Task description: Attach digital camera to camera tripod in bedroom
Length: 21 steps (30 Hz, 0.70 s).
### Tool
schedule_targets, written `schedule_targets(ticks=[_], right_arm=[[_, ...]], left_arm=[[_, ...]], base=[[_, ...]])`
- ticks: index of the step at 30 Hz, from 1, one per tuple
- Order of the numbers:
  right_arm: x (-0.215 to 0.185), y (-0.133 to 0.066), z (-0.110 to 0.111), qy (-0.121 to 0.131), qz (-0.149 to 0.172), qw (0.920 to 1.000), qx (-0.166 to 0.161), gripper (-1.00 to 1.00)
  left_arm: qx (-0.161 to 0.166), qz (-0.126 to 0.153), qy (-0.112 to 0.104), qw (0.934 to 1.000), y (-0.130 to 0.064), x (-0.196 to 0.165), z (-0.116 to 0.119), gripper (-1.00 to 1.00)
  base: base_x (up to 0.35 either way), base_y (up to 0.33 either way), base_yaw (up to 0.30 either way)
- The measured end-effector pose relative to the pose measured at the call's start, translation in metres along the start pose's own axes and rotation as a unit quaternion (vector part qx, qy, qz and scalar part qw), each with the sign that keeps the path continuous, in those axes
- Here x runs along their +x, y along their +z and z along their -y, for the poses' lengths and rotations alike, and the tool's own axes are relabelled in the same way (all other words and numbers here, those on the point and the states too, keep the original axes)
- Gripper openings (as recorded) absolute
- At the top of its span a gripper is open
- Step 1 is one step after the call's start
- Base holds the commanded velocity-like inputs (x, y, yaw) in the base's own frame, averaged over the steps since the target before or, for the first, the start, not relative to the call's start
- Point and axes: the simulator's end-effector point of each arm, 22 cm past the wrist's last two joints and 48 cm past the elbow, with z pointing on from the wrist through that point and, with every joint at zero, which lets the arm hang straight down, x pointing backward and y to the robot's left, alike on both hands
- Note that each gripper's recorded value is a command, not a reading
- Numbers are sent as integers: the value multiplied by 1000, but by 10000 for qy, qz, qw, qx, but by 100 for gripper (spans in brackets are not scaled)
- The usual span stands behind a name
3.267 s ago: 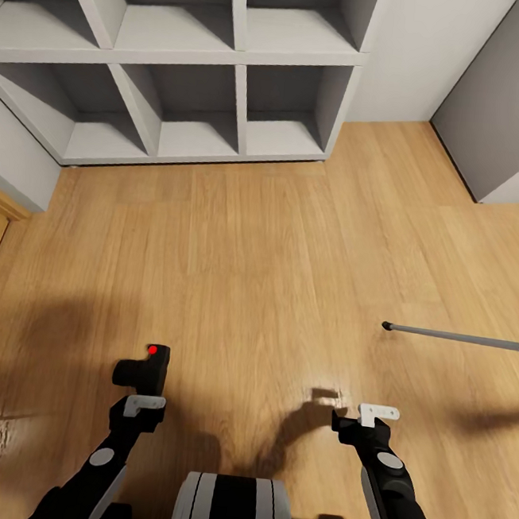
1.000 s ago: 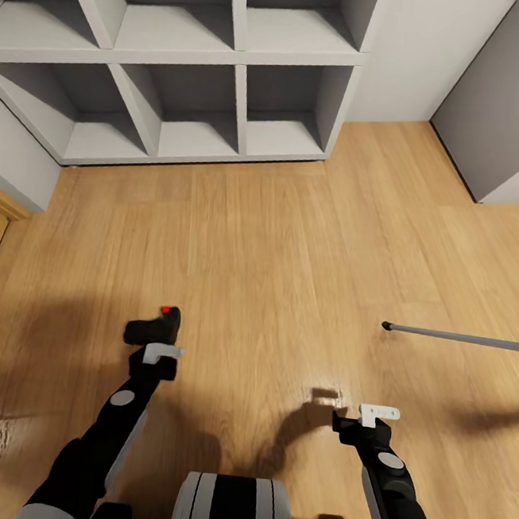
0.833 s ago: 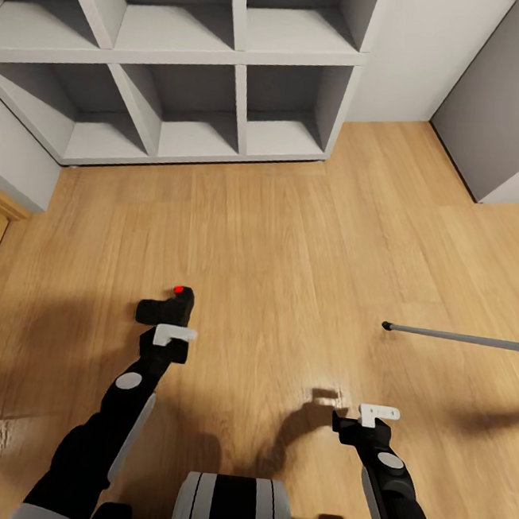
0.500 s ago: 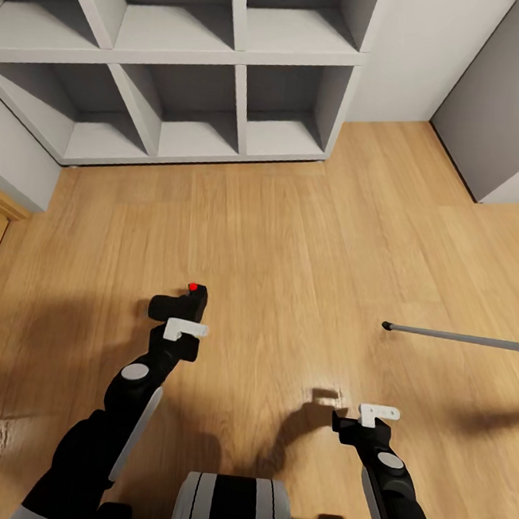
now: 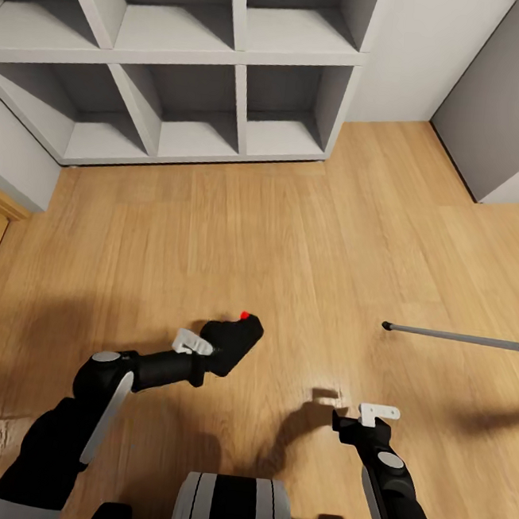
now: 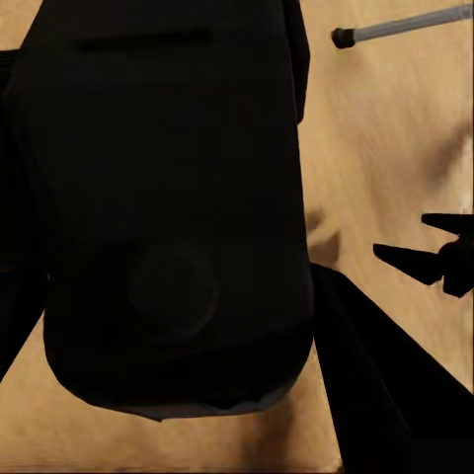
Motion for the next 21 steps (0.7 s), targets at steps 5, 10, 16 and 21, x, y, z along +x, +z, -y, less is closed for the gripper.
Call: schedule_targets(ticks=[5, 10, 16, 21], right_arm=[[0, 0, 0, 0, 4, 10000, 1, 100], [0, 0, 0, -4, 5, 10000, -2, 100], [-1, 0, -1, -9, 6, 10000, -3, 100], [-1, 0, 0, -10, 6, 10000, -1, 100]], left_arm=[[399, 104, -123, 9991, -42, -6, -21, -100], [682, 432, -324, 9962, -91, -21, -42, -100], [654, 802, -713, 9921, -136, -36, -68, -100], [671, 851, -818, 9907, -140, -37, -70, -100]], base=[[0, 0, 0], [0, 0, 0], [0, 0, 0], [0, 0, 0]])
